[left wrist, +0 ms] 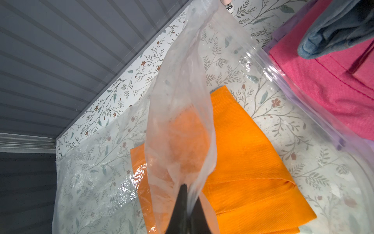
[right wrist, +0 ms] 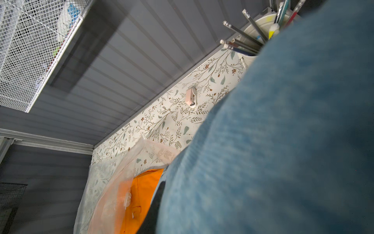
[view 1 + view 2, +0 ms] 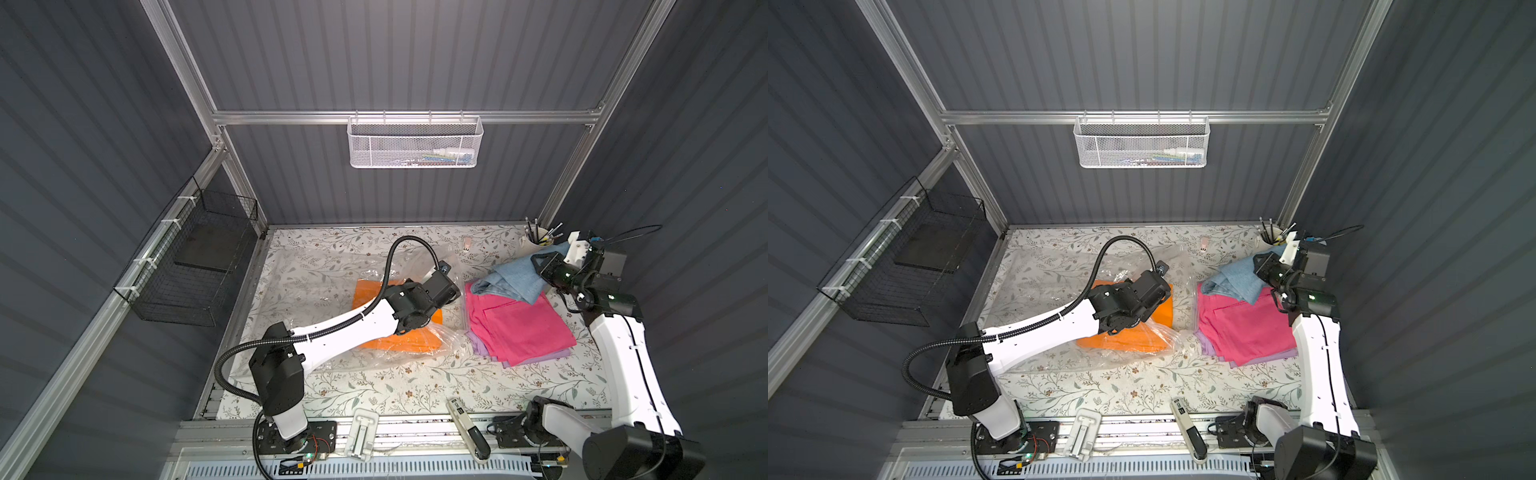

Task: Take the trousers out of the vacuum bag
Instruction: Place the trousers at the center of the board.

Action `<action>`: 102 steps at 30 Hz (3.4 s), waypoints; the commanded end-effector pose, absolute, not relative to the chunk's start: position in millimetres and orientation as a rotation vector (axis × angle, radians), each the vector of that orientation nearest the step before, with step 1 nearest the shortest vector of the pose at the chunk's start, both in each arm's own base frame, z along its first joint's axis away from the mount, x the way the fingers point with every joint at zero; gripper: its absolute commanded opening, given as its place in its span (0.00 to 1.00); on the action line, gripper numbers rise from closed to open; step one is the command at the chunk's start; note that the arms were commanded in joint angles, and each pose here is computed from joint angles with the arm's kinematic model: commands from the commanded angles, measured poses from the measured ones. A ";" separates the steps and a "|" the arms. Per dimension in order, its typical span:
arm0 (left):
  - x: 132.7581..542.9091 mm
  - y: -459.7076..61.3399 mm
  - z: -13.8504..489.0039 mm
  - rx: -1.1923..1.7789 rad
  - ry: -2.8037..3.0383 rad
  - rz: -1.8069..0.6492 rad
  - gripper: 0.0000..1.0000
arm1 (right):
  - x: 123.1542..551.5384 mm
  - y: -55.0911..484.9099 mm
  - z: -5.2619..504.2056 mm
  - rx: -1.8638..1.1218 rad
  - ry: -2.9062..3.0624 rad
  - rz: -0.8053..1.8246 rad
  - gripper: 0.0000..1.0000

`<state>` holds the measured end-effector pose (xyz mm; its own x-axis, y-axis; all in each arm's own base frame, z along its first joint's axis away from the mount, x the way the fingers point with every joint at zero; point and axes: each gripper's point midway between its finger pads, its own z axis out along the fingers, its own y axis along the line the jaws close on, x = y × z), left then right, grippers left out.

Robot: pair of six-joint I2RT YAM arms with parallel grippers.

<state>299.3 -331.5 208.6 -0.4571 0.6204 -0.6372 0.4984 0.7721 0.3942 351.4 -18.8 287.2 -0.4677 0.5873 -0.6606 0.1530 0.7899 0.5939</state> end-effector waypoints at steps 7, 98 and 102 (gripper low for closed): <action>300.0 -321.1 216.6 0.795 2.155 0.202 0.00 | 374.9 -24.0 349.4 0.435 1.792 0.569 0.00; 298.4 -333.0 200.7 0.848 2.172 0.152 0.00 | 227.2 -0.4 90.4 0.952 2.179 0.596 0.23; 298.8 -333.1 199.3 0.849 2.174 0.155 0.00 | 223.5 0.3 80.8 0.987 2.190 0.602 0.26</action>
<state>297.5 -334.2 200.7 -0.4681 0.6137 -0.6358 0.5185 0.7734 0.3648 237.1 -13.5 101.2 -0.4419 0.7702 -0.4599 0.4523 0.6340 0.6273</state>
